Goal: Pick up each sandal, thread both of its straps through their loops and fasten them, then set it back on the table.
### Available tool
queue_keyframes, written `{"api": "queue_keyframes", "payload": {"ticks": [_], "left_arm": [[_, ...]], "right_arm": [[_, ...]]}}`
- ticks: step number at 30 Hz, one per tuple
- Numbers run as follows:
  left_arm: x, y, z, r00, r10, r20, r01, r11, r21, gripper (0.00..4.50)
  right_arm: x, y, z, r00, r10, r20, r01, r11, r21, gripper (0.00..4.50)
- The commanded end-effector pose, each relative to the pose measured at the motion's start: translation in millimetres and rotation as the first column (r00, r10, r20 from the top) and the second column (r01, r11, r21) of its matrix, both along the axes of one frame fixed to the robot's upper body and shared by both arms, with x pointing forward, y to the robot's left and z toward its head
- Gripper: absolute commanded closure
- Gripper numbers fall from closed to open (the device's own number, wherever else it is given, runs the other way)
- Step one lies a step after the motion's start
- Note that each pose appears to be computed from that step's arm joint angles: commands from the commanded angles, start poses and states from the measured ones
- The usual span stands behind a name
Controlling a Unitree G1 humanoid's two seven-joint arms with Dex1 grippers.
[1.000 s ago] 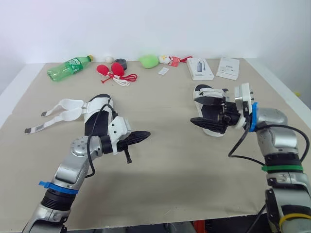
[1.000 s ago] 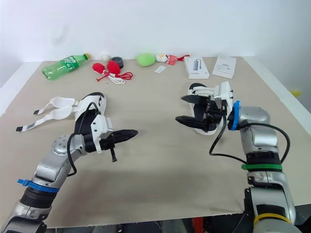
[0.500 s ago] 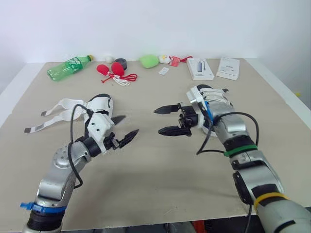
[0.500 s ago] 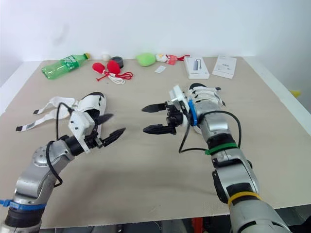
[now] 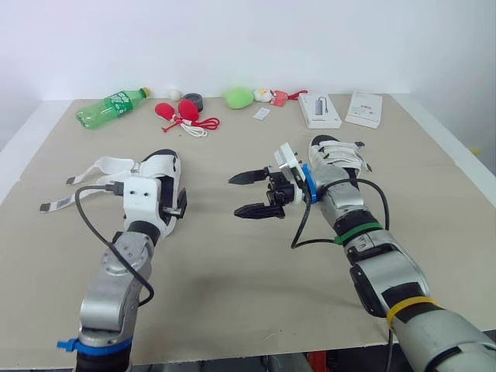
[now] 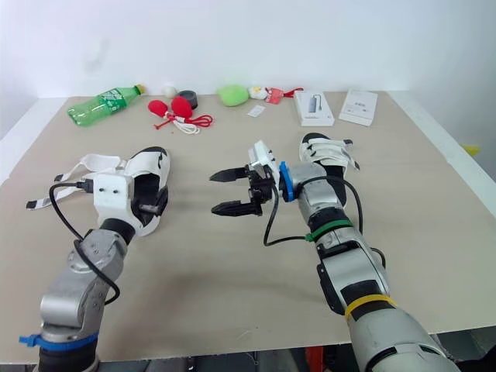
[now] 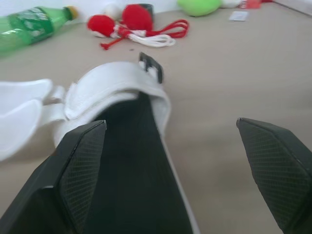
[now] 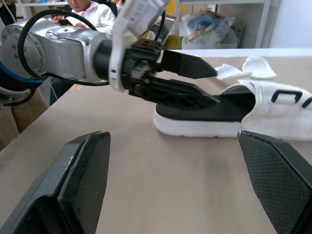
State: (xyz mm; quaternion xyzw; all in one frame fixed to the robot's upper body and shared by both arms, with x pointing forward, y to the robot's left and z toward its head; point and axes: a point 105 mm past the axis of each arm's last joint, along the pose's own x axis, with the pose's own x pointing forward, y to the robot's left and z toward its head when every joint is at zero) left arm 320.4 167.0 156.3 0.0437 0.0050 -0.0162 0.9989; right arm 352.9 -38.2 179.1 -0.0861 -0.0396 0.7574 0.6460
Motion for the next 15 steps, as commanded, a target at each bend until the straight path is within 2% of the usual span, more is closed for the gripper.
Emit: {"api": "queue_keyframes", "payload": {"ticks": [1, 4, 7, 11, 15], "left_arm": [[10.4, 3.3, -5.8, 0.998, 0.049, -0.036, -0.049, 0.999, 0.002, 0.1], [18.4, 1.8, -13.2, 0.997, 0.043, -0.066, -0.043, 0.999, -0.001, 0.1], [26.2, 1.4, -12.0, 0.997, 0.032, -0.066, -0.032, 0.999, -0.005, 0.1], [41.4, -1.2, -7.6, 0.998, 0.001, -0.066, -0.002, 1.0, -0.001, 0.1], [52.8, -7.0, -6.7, 0.996, -0.038, -0.081, 0.038, 0.999, 0.01, 0.1]], "right_arm": [[-0.9, 1.7, 15.4, 0.997, 0.044, 0.062, -0.045, 0.999, 0.013, 0.0], [-1.4, 0.4, 8.6, 0.994, 0.049, 0.103, -0.045, 0.998, -0.036, 0.0], [-0.7, 0.6, 9.4, 0.995, 0.044, 0.093, -0.042, 0.999, -0.023, 0.0], [2.7, 1.2, 16.5, 0.998, 0.021, 0.054, -0.022, 1.0, 0.021, 0.0], [18.2, 3.9, 29.3, 0.995, -0.096, -0.013, 0.097, 0.992, 0.079, 0.0]]}}
